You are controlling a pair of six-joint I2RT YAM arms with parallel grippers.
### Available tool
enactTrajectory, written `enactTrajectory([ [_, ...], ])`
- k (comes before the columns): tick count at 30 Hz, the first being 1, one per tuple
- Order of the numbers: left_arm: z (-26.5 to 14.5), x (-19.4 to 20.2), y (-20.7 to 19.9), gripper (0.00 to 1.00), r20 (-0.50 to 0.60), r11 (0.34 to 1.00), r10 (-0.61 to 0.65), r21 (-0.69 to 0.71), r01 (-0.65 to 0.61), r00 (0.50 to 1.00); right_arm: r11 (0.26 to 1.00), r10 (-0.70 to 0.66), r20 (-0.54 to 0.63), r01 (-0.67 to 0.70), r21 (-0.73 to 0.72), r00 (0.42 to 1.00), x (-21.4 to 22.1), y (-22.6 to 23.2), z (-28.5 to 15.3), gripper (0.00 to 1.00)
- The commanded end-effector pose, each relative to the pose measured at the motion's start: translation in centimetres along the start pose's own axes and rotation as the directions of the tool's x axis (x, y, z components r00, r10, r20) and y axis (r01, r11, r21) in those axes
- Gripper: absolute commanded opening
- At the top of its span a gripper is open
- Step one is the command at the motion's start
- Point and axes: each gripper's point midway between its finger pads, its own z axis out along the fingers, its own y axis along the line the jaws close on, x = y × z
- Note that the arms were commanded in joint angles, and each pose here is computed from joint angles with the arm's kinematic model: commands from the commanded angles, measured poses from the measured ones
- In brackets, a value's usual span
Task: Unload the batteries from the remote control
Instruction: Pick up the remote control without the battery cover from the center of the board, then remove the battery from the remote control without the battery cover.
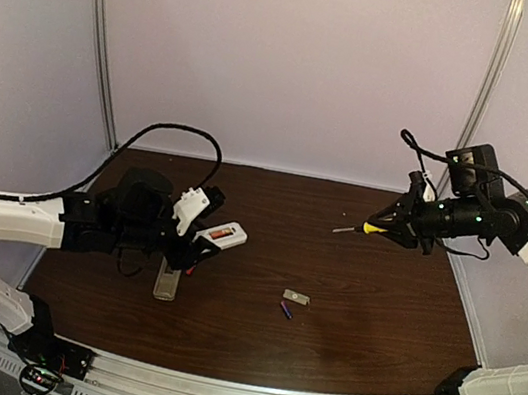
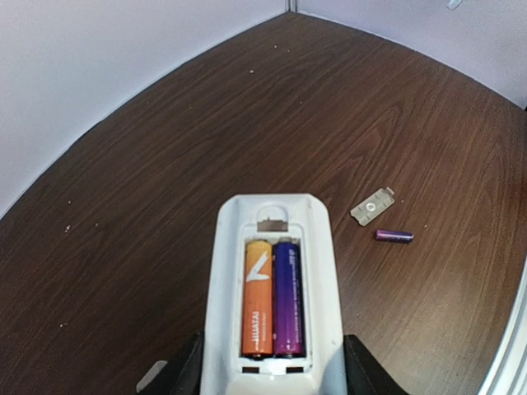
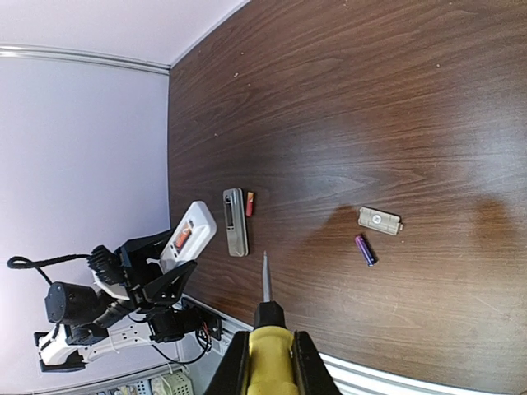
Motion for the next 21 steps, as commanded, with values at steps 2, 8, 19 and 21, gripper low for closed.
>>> enactTrajectory([
  [2, -1.3, -1.1, 0.3, 0.0, 0.005, 1.0, 0.009, -0.008, -0.009, 1.0, 1.0, 0.023, 0.105, -0.022, -0.007, 0.994, -0.7, 2.6, -1.3, 0.0],
  [8, -1.2, -0.6, -0.3, 0.0, 0.018, 1.0, 0.01, 0.029, -0.01, 1.0, 0.998, -0.054, 0.086, 0.053, 0.021, 0.995, -0.3, 2.5, -0.3, 0.0],
  [19, 3.3, 4.1, 0.1, 0.0, -0.31, 0.997, -0.069, -0.055, 0.054, 0.948, 0.955, -0.263, -0.013, 0.263, 0.139, 0.965, 0.3, 0.2, 1.6, 0.0],
  [21, 3.7, 3.7, -0.8, 0.0, -0.307, 0.998, -0.065, -0.019, 0.062, 0.95, 0.951, -0.275, -0.023, 0.276, 0.139, 0.961, 0.6, 0.0, 1.3, 0.0],
])
